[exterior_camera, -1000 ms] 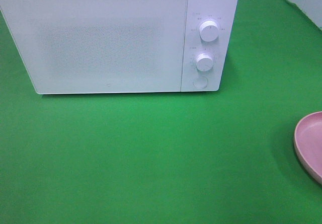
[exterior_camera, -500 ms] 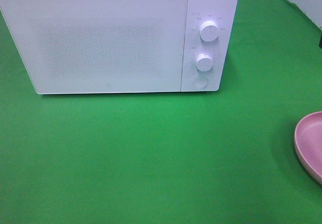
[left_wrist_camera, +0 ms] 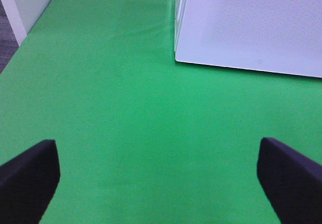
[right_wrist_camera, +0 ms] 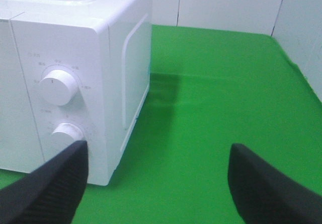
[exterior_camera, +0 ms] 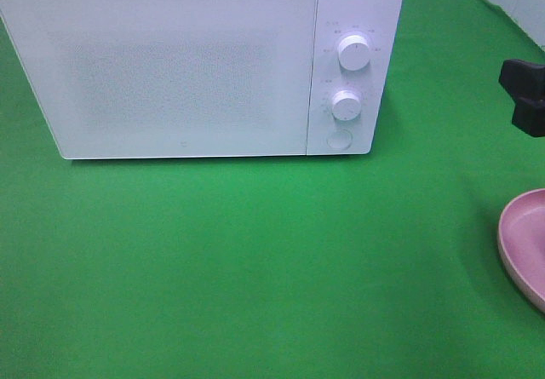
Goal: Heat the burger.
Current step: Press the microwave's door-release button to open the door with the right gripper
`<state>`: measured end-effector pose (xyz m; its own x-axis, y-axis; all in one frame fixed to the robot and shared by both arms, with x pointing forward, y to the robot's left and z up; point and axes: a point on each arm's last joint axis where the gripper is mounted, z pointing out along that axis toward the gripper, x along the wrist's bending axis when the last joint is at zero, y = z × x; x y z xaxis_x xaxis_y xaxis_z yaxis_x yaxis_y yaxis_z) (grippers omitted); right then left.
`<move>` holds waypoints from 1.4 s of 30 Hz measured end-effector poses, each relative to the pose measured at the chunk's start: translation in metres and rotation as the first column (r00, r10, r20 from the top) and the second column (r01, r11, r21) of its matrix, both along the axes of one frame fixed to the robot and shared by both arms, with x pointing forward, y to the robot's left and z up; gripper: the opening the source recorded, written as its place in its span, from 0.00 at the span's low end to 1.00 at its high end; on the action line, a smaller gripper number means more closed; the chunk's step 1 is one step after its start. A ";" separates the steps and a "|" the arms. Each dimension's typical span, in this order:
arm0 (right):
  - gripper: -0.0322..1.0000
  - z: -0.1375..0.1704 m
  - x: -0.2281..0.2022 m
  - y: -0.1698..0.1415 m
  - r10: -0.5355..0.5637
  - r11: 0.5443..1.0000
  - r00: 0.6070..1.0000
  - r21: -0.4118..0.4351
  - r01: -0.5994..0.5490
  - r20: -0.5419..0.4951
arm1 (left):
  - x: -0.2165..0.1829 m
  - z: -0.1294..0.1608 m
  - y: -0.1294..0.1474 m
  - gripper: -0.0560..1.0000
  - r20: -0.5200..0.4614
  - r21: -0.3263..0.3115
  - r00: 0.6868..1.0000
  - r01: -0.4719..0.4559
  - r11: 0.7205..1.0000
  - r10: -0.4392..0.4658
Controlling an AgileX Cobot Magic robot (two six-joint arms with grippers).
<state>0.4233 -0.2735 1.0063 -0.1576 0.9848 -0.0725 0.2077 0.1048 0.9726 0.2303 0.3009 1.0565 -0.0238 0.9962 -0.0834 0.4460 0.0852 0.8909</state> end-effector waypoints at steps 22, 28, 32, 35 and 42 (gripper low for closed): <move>0.75 -0.046 0.020 0.050 -0.114 0.993 0.992 -0.006 0.115 0.058 | 0.000 0.000 0.000 0.99 0.000 0.000 1.000 0.000 1.000 0.000; 0.75 -0.058 0.017 0.064 -0.122 0.992 0.992 -0.018 0.123 0.044 | 0.000 0.000 0.000 0.99 0.000 0.000 1.000 0.000 1.000 0.000; 0.75 -0.064 0.015 0.070 -0.134 0.991 0.991 -0.023 0.134 0.024 | 0.000 0.000 0.000 0.99 0.000 0.000 1.000 0.000 1.000 0.000; 0.75 -0.068 0.018 0.080 -0.128 0.991 0.992 -0.040 0.128 0.015 | 0.000 0.000 0.000 0.99 0.000 0.000 1.000 0.000 1.000 0.000; 0.75 -0.073 0.024 0.100 -0.110 0.993 0.994 -0.045 0.110 0.005 | 0.000 0.000 0.000 0.99 0.000 0.000 1.000 0.000 1.000 0.000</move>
